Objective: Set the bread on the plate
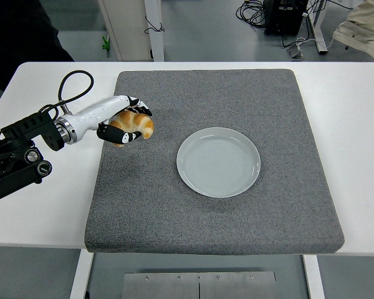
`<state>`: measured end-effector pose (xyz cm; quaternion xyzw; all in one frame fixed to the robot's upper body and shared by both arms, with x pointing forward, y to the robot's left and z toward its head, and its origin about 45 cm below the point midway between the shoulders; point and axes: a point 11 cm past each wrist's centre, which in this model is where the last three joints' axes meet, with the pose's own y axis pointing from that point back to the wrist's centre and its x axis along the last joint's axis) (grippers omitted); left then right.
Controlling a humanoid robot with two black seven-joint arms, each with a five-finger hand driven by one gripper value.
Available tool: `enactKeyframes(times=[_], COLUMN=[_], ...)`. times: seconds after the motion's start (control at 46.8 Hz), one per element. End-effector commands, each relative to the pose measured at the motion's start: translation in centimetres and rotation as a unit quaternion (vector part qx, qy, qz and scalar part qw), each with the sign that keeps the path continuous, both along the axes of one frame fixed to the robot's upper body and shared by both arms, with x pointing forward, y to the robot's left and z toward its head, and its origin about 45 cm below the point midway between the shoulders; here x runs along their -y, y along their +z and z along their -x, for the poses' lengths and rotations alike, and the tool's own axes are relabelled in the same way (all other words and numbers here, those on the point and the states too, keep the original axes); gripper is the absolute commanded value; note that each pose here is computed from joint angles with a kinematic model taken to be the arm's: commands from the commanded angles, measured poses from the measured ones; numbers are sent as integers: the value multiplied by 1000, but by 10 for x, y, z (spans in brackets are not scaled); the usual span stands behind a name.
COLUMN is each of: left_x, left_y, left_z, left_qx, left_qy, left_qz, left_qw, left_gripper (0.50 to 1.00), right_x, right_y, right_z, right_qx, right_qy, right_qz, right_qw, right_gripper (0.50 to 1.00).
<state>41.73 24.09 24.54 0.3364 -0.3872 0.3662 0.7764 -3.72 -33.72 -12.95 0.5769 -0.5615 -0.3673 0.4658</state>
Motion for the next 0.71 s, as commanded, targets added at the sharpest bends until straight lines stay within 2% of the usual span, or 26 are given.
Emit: enactKeyframes(times=[0.0,0.235,0.406,0.684], left_x=[-2,-4,-6,7], left_y=[6,34,71,114], left_z=[-6,-20,-32,-41], left_qx=[9,24,36,60], left_qy=[3,-1,-8,-32], left_qz=[-2,1,15,24], left_qw=[1000,1000,999,997], left_gripper=[580,577,577,583], right_x=[0,0,0,0], right_y=[0,0,0,0], right_z=[0,0,0,0], right_qx=[0,0,0,0], right_qy=[0,0,0,0], right_qz=[0,0,0,0], right_qw=[1000,1000,1000,1000], right_gripper=[1000,1000,1000,1000])
